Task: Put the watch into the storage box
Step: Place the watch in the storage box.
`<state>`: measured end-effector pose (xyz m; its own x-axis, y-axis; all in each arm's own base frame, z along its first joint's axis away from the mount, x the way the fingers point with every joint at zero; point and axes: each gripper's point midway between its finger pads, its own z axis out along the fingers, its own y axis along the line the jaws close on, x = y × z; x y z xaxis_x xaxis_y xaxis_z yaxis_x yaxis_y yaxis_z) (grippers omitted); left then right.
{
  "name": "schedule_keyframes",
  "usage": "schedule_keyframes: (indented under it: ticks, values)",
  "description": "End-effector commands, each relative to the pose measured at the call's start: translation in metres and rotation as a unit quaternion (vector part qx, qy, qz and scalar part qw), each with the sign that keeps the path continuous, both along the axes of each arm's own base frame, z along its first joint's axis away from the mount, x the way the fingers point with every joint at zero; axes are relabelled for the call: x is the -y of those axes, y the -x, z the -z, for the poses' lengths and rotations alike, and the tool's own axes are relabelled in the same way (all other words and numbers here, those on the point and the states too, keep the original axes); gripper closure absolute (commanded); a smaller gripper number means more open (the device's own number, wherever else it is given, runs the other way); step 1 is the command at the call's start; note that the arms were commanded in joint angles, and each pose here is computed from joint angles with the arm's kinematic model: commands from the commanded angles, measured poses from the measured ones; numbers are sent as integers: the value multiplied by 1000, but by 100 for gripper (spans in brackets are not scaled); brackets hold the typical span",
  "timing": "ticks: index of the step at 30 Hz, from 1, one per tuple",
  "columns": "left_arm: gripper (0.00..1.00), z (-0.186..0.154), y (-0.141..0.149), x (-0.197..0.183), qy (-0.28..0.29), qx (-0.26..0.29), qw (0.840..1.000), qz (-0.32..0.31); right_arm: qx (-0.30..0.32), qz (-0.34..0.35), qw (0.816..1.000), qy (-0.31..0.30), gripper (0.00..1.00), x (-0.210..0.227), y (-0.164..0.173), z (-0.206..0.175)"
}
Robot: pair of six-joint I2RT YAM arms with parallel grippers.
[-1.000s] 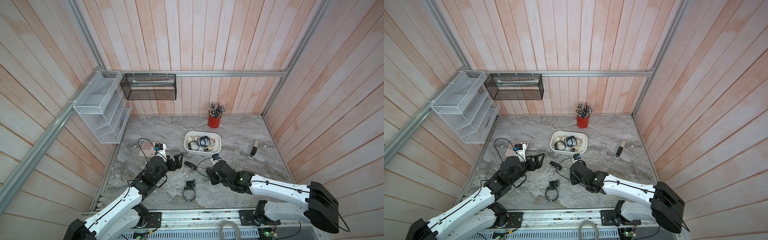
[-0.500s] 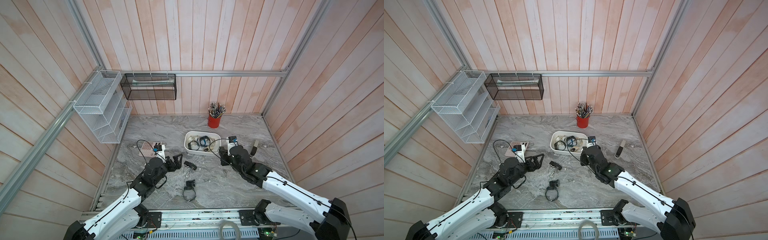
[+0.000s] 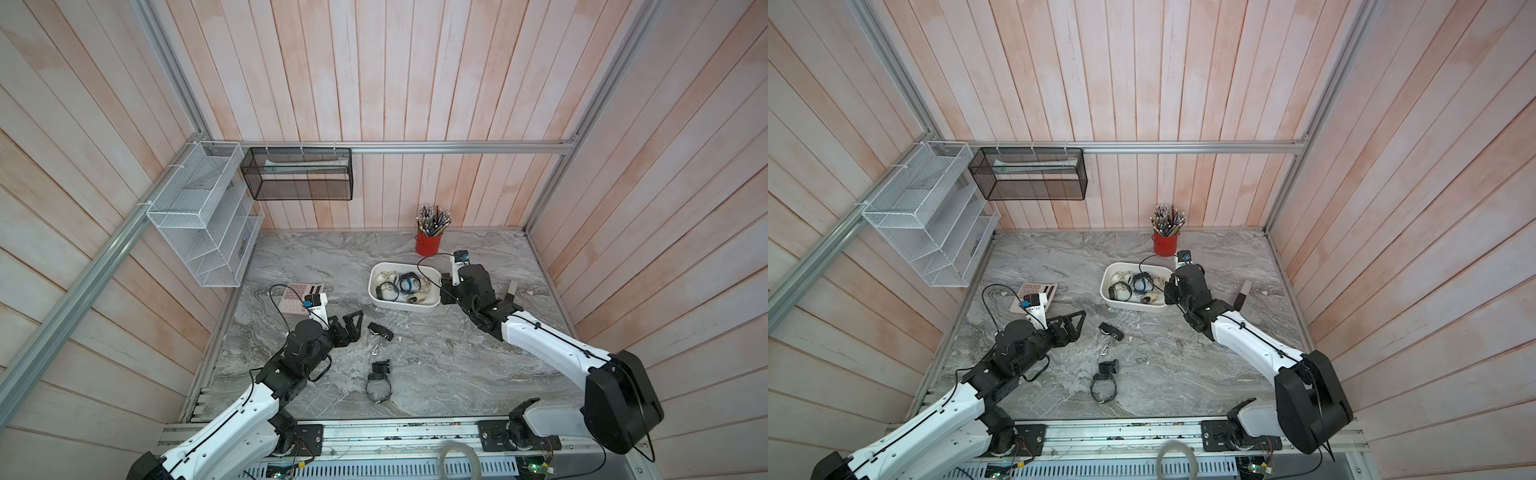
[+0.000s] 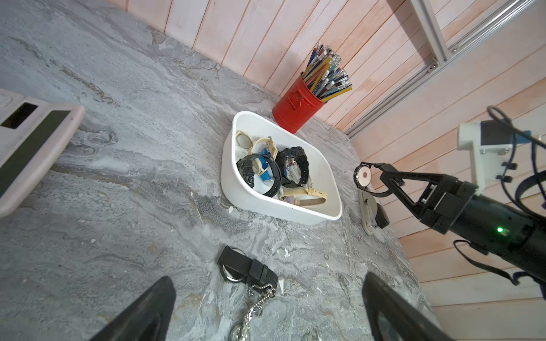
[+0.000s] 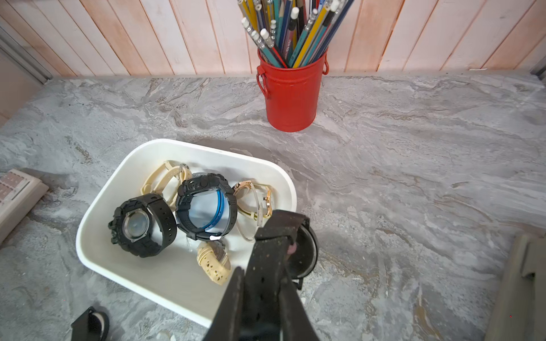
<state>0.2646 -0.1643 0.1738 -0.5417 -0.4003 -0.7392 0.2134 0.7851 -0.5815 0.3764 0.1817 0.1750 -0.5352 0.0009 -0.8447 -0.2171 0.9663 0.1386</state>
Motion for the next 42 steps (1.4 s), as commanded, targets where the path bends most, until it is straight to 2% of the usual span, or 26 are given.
schedule_keyframes:
  ticks: [1, 14, 24, 27, 31, 34, 39, 42]
  values:
    - [0, -1, 2, -1, 7, 0, 1000, 0, 36, -20, 999, -12, 87, -12, -15, -22]
    - [0, -6, 2, -3, -11, -2, 1000, 2, 12, -25, 1000, 3, 86, -23, -47, 18]
    - [0, -7, 3, -6, -17, -1, 1000, -5, -43, -38, 998, -5, 82, -34, -57, 61]
    - [1, -7, 4, -6, -17, -1, 1000, -4, -52, -39, 998, -9, 71, -36, -55, 62]
    - [0, -9, 2, -7, -25, 1, 1000, -5, -40, -34, 998, -21, 43, -33, -52, 43]
    - [0, -10, 1, -5, -25, 1, 1000, -4, -18, -29, 999, -34, 27, -29, -49, 18]
    - [0, -8, 0, -2, -24, 0, 1000, 3, 16, -18, 998, -61, 19, -17, -31, -17]
    - [0, -8, -2, 0, -24, 1, 1000, 6, 20, -14, 996, -83, 17, -7, -8, -19]
